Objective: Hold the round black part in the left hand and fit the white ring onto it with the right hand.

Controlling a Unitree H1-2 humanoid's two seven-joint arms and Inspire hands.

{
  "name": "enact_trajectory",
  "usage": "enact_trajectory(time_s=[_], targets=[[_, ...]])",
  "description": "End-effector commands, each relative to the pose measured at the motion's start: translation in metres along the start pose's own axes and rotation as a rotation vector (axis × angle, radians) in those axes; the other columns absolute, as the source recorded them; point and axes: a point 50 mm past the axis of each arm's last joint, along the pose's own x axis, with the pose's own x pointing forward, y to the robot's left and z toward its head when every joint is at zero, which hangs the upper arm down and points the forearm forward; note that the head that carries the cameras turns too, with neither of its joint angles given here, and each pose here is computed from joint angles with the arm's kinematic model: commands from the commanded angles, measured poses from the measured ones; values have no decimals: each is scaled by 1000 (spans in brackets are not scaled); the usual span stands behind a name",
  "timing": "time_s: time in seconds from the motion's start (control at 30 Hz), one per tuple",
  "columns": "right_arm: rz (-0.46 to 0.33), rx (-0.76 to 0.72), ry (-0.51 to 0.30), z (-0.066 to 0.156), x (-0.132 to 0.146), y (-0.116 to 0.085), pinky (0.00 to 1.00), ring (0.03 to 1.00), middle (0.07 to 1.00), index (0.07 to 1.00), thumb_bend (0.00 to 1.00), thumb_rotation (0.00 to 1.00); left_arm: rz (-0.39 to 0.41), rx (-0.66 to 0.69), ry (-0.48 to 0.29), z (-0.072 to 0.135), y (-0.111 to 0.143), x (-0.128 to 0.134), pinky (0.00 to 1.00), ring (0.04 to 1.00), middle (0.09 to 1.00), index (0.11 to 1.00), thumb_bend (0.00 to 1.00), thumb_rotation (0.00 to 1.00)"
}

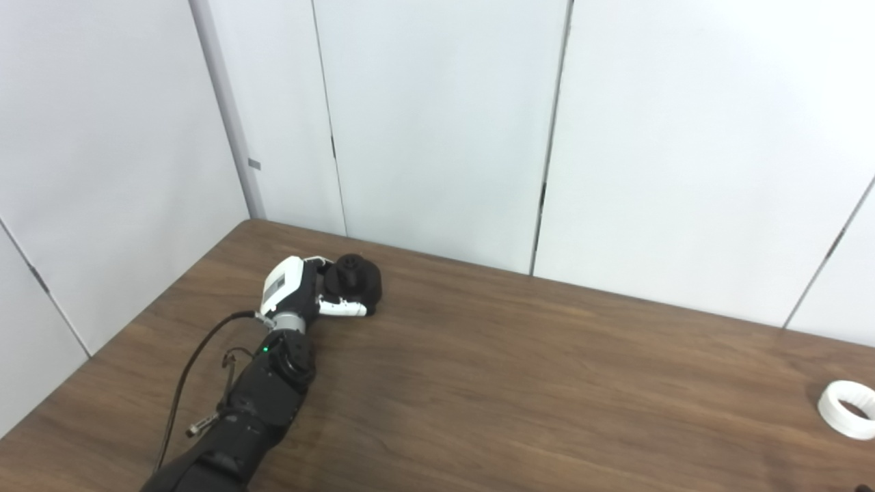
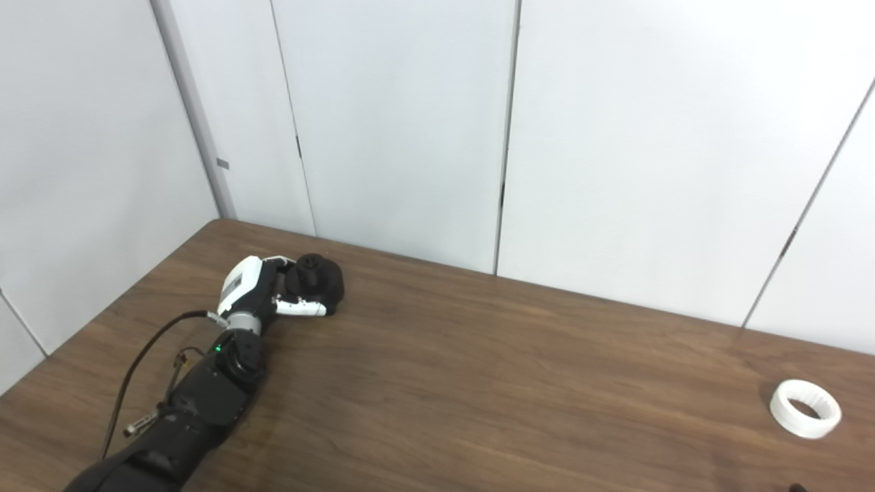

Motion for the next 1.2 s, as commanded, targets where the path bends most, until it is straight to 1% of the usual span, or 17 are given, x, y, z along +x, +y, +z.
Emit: enact_trajectory(time_s=[0.0, 0.1, 0.2, 0.27, 0.37, 0.5, 0.57, 0.67, 0.7, 0.77, 0.87, 0.97, 1.0, 1.03, 1.07, 1.13, 1.17], targets=[[3, -4, -65, 14, 3, -1, 932, 946, 901, 929, 765, 1000, 53, -27, -53, 20, 15, 13, 991, 898, 762, 479, 524, 52], [2, -8, -63, 13, 3, -1, 937, 950, 901, 931, 779, 1000, 53, -40, -51, 19, 14, 12, 968, 898, 756, 479, 524, 53], [4, -2, -65, 14, 2, 0, 889, 938, 897, 926, 776, 1000, 56, -54, -51, 19, 14, 10, 946, 897, 755, 479, 524, 53], [8, 0, -67, 15, 2, 0, 926, 945, 900, 930, 764, 1000, 56, -75, -49, 20, 15, 9, 939, 902, 762, 480, 524, 52], [8, -1, -66, 15, 2, 1, 947, 953, 904, 934, 766, 1000, 60, -90, -82, 25, 17, 3, 935, 897, 763, 481, 524, 52], [9, 1, -58, 16, 2, 5, 981, 961, 911, 944, 778, 1000, 27, -35, -217, 42, 21, -18, 927, 908, 775, 482, 524, 53], [10, 2, -58, 16, 2, 6, 996, 967, 918, 950, 780, 1000, 14, -29, -279, 50, 22, -30, 867, 877, 764, 482, 525, 54], [13, 6, -59, 17, 2, 9, 1000, 989, 927, 952, 765, 1000, -16, -8, -360, 63, 22, -48, 828, 851, 756, 482, 525, 57], [25, 0, -68, 18, 3, 10, 1000, 995, 931, 953, 754, 1000, -38, -1, -393, 69, 22, -57, 834, 857, 761, 482, 525, 58], [37, -4, -75, 18, 3, 13, 1000, 999, 961, 989, 752, 1000, -78, 2, -457, 80, 21, -75, 843, 868, 773, 482, 525, 58], [22, 27, -64, 22, 3, 19, 1000, 1000, 964, 999, 738, 1000, -124, -5, -537, 95, 20, -101, 878, 872, 776, 482, 525, 57], [1, 61, -50, 28, 3, 27, 1000, 1000, 958, 1000, 663, 1000, -175, -3, -604, 108, 20, -126, 941, 874, 781, 483, 524, 57], [-8, 67, -44, 30, 3, 29, 1000, 1000, 956, 1000, 653, 1000, -205, -5, -632, 114, 18, -139, 951, 873, 781, 483, 524, 57], [-16, 72, -39, 32, 2, 31, 1000, 1000, 956, 1000, 615, 1000, -230, -2, -666, 119, 15, -152, 980, 880, 782, 483, 523, 56], [-20, 74, -35, 33, 2, 32, 1000, 1000, 958, 1000, 590, 1000, -246, 0, -685, 122, 14, -160, 990, 882, 780, 482, 523, 56], [-27, 70, -29, 36, 2, 36, 1000, 1000, 959, 1000, 552, 1000, -273, 33, -760, 128, 6, -179, 998, 883, 777, 482, 522, 58], [-28, 69, -28, 36, 2, 37, 1000, 1000, 959, 1000, 536, 1000, -280, 44, -782, 130, 3, -185, 999, 883, 776, 482, 521, 59]])
